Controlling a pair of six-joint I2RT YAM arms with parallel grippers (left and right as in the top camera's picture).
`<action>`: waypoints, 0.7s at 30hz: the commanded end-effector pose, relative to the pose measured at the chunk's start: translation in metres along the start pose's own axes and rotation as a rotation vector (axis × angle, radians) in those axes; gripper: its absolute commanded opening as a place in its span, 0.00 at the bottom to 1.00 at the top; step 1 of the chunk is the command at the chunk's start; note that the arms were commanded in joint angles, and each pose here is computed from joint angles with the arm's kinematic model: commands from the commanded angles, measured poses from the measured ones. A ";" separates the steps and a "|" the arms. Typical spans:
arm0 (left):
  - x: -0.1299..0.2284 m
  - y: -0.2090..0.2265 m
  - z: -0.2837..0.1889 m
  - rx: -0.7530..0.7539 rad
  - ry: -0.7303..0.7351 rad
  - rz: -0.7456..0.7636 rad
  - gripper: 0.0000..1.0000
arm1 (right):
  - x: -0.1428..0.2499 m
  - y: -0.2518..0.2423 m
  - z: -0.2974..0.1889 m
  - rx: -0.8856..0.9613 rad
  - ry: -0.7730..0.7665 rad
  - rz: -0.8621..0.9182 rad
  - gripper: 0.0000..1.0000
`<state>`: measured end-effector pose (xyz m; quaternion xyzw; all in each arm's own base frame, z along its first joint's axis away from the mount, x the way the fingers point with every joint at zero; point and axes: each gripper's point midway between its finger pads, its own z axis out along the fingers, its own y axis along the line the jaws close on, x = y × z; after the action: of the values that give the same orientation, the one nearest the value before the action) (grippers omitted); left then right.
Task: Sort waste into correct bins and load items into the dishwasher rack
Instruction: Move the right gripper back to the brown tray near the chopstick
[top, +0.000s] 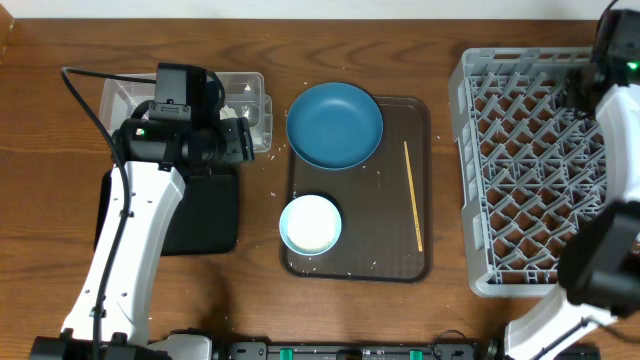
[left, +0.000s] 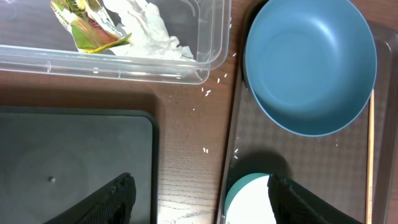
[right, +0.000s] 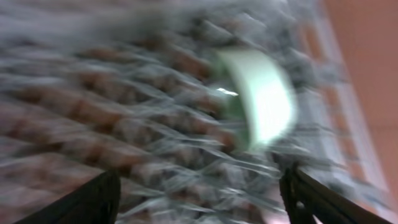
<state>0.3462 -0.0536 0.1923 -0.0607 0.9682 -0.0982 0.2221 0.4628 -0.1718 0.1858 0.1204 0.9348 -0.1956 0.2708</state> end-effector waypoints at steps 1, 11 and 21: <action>-0.001 0.002 0.001 -0.013 -0.002 0.005 0.71 | -0.011 0.107 -0.059 -0.545 -0.061 0.015 0.79; -0.001 0.002 0.001 -0.013 -0.002 0.005 0.71 | 0.074 0.244 -0.112 -0.656 0.171 -0.280 0.84; -0.001 0.002 0.001 -0.013 -0.002 0.005 0.71 | 0.153 0.280 -0.101 -0.480 0.409 -0.407 0.83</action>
<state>0.3462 -0.0536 0.1923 -0.0608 0.9682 -0.0980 0.2221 0.3886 0.1430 0.1136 -0.1213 0.9886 0.0345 0.0819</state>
